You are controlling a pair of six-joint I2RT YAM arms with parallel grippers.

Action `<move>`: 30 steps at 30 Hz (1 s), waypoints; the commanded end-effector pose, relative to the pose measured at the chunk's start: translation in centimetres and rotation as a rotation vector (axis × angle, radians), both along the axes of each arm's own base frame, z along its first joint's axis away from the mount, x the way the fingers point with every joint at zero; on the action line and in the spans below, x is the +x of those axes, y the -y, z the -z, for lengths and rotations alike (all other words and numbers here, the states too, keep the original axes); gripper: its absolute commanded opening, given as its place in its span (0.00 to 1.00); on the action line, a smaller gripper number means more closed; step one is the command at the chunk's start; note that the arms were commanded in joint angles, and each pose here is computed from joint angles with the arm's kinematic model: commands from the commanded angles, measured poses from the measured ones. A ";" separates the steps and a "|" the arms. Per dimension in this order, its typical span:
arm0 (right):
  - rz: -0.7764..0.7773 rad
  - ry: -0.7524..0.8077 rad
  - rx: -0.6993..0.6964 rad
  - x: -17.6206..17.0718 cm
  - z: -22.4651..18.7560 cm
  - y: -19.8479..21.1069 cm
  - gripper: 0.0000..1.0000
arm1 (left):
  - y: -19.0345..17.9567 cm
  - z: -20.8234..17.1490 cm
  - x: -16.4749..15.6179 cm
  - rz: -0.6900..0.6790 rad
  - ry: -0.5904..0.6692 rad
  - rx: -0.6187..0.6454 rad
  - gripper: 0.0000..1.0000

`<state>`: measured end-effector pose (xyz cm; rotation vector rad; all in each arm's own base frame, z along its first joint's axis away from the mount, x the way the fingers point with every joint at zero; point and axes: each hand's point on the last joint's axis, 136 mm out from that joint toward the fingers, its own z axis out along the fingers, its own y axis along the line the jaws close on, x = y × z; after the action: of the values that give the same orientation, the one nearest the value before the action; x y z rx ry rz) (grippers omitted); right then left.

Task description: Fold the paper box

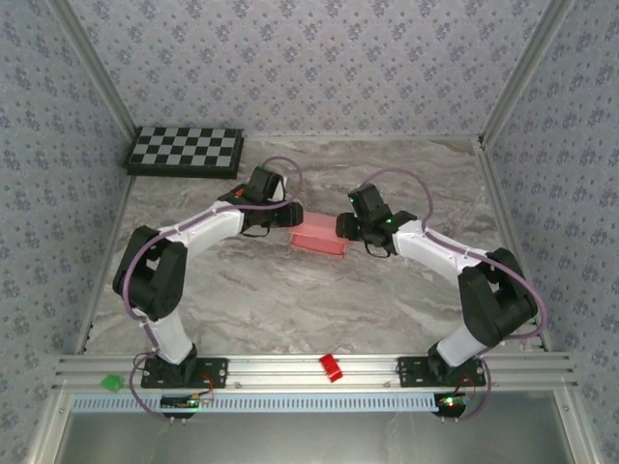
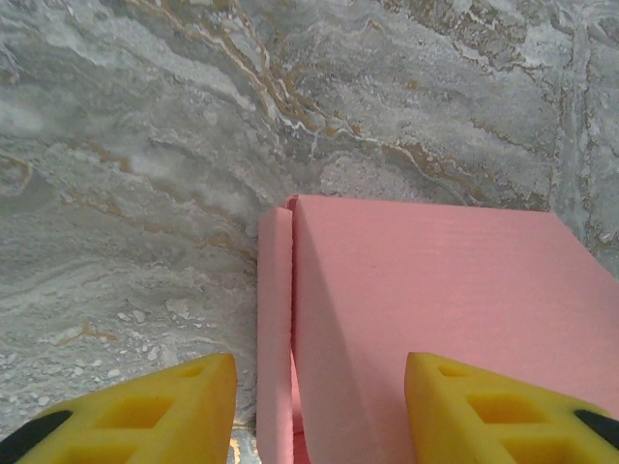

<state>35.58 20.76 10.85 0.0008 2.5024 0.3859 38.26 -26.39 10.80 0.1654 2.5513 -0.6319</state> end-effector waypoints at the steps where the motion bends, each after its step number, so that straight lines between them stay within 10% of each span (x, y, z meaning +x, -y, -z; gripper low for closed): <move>1: -0.021 -0.048 0.004 -0.3 1.1 -0.3 0.47 | 0.4 1.5 -0.9 0.003 -0.055 -0.018 0.49; 30: -0.147 -0.150 0.007 1.9 5.8 -2.1 0.34 | 1.4 5.2 -4.4 -0.067 -0.167 -0.072 0.34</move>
<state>37.67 22.01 5.92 -0.0592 2.6164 0.4565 35.28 -27.25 5.78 0.0171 2.6509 -0.7047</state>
